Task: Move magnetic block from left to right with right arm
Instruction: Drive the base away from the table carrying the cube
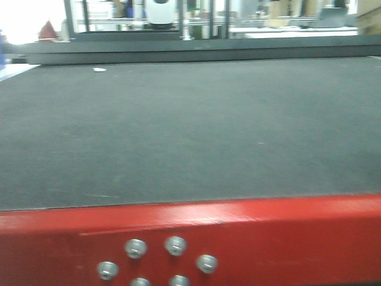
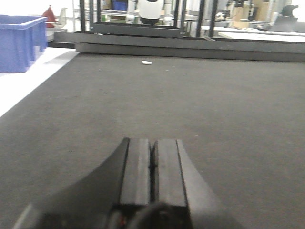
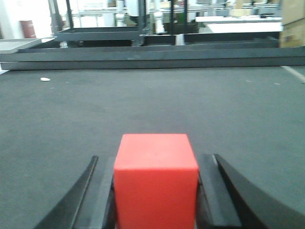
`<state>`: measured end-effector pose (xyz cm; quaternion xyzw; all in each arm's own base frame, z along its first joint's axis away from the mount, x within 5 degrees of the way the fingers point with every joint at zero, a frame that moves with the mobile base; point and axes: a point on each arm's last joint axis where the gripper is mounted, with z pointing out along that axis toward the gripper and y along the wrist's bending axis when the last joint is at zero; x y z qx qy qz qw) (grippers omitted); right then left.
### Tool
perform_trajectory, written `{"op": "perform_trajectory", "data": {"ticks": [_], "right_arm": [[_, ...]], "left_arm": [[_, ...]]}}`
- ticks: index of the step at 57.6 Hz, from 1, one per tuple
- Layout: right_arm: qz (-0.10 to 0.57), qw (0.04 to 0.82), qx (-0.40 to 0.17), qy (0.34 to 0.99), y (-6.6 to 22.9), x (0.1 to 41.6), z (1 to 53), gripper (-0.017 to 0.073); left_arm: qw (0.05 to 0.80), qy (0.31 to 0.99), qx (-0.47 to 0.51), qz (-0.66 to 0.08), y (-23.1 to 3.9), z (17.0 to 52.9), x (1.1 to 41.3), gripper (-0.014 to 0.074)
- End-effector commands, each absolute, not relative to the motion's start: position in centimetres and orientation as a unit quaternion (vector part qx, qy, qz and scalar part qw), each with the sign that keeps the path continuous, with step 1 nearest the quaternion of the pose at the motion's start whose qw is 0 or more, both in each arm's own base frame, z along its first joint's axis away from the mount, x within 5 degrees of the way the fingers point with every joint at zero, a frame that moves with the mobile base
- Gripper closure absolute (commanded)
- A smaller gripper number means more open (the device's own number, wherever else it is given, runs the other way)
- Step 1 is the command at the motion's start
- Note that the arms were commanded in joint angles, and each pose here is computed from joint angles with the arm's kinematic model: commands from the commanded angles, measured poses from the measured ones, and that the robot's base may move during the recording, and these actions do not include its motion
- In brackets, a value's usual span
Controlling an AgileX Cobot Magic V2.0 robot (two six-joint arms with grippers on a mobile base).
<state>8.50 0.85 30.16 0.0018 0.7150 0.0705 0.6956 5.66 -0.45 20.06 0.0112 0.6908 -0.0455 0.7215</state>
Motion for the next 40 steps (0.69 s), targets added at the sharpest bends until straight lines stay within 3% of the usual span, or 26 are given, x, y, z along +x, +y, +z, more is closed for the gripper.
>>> {"op": "perform_trajectory", "data": {"ticks": [1, 40], "right_arm": [[0.067, 0.737, 0.004, 0.673, 0.71, 8.38, 31.99, 0.0293], [0.067, 0.737, 0.004, 0.673, 0.71, 8.38, 31.99, 0.0293]], "left_arm": [[0.748, 0.662, 0.005, -0.048, -0.39, 20.53, 5.57, 0.072], [0.748, 0.662, 0.005, -0.048, -0.39, 20.53, 5.57, 0.072]]}}
